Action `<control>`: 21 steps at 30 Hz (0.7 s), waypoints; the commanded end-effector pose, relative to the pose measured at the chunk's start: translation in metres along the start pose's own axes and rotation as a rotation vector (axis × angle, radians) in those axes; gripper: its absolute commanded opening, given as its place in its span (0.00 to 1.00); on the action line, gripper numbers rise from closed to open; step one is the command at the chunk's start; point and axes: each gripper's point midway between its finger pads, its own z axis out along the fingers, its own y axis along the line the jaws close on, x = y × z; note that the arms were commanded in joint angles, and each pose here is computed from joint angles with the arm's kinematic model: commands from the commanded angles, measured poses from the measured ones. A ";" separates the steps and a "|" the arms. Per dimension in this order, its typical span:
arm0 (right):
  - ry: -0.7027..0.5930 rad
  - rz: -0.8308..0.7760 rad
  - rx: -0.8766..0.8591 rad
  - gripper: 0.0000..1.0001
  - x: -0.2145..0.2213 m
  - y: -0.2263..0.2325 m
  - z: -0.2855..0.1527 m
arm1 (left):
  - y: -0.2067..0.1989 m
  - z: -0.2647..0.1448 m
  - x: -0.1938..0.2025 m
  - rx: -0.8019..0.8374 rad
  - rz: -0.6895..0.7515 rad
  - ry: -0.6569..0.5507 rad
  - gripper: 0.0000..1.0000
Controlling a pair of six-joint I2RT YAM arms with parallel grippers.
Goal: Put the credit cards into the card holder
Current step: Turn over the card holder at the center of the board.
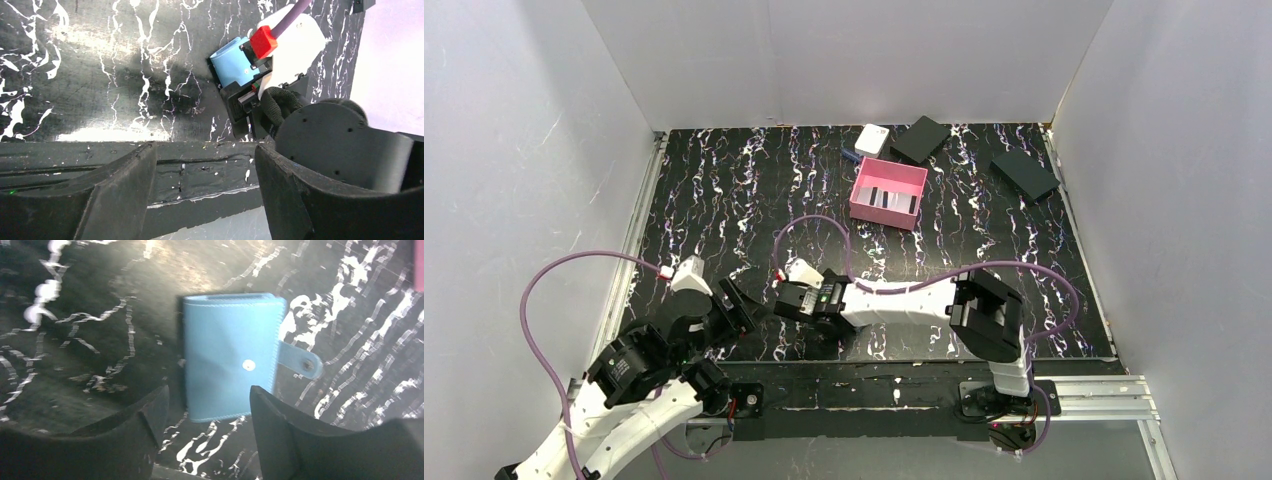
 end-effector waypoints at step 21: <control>-0.239 0.596 -0.737 0.38 0.000 -0.116 -0.007 | -0.105 0.147 0.080 0.228 -0.181 0.409 0.33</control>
